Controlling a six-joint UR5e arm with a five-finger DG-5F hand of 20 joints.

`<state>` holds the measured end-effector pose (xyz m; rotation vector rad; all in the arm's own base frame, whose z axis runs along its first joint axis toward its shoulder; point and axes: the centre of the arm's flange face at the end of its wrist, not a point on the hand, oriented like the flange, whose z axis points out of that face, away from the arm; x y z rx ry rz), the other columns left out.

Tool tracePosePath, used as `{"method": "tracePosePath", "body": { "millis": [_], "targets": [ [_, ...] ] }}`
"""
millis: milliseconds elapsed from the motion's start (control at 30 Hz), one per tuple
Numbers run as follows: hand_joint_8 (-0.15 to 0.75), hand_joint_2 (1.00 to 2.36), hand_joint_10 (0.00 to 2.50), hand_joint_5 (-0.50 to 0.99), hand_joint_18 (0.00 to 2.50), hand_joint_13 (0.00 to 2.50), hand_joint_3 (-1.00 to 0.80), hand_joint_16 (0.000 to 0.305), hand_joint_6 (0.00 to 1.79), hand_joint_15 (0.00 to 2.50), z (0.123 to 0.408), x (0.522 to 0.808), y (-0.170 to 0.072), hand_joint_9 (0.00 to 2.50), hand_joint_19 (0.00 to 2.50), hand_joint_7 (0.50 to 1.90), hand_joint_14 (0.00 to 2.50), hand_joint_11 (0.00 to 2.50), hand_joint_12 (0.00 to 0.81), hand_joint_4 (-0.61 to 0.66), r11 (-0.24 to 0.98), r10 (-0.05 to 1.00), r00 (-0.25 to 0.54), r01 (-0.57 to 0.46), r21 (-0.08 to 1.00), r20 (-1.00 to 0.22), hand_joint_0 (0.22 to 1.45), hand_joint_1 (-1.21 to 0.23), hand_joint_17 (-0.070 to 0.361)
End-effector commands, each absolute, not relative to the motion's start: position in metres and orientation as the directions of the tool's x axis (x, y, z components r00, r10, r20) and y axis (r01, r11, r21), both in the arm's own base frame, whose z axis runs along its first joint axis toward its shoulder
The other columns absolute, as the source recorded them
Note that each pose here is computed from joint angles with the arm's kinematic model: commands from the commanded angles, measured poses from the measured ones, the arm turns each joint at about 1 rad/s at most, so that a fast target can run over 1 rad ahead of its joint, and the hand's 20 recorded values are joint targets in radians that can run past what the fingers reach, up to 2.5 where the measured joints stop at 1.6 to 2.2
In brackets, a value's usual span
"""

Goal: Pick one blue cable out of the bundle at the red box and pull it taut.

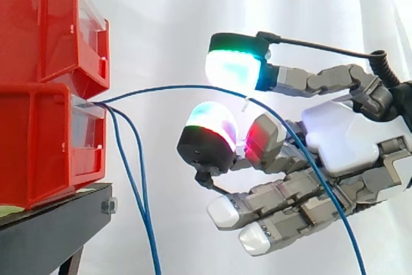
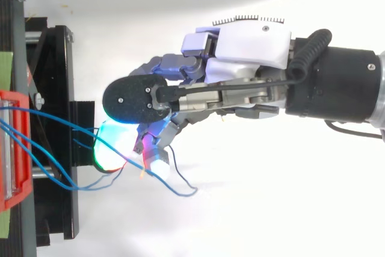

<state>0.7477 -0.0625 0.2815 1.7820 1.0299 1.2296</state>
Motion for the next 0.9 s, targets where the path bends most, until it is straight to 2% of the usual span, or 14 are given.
{"method": "tracePosePath", "body": {
  "millis": [0,167,400,867],
  "targets": [
    [0.401,1.0,0.01,-0.23,0.55,0.68,-0.5,0.062,0.88,0.33,0.286,0.749,-0.062,1.14,0.19,0.75,0.01,1.0,0.427,0.2,-0.397,0.91,0.215,0.205,0.895,0.355,0.47,-0.47,0.139],
    [0.399,1.0,0.01,-0.23,0.55,0.68,-0.5,0.062,0.88,0.32,0.292,0.752,-0.061,1.14,0.19,0.76,0.01,0.99,0.424,0.2,-0.368,0.922,0.204,0.201,0.908,0.328,0.48,-0.47,0.138],
    [0.393,1.0,0.01,-0.22,0.55,0.7,-0.5,0.06,0.88,0.33,0.307,0.751,-0.062,1.15,0.18,0.77,0.01,1.01,0.419,0.19,-0.312,0.942,0.188,0.191,0.931,0.277,0.49,-0.58,0.136],
    [0.37,1.0,0.01,-0.22,0.54,0.71,-0.5,0.056,0.88,0.33,0.308,0.751,-0.063,1.14,0.18,0.78,0.01,1.03,0.397,0.16,-0.295,0.947,0.186,0.192,0.936,0.26,0.55,-0.69,0.126]
  ]
}}
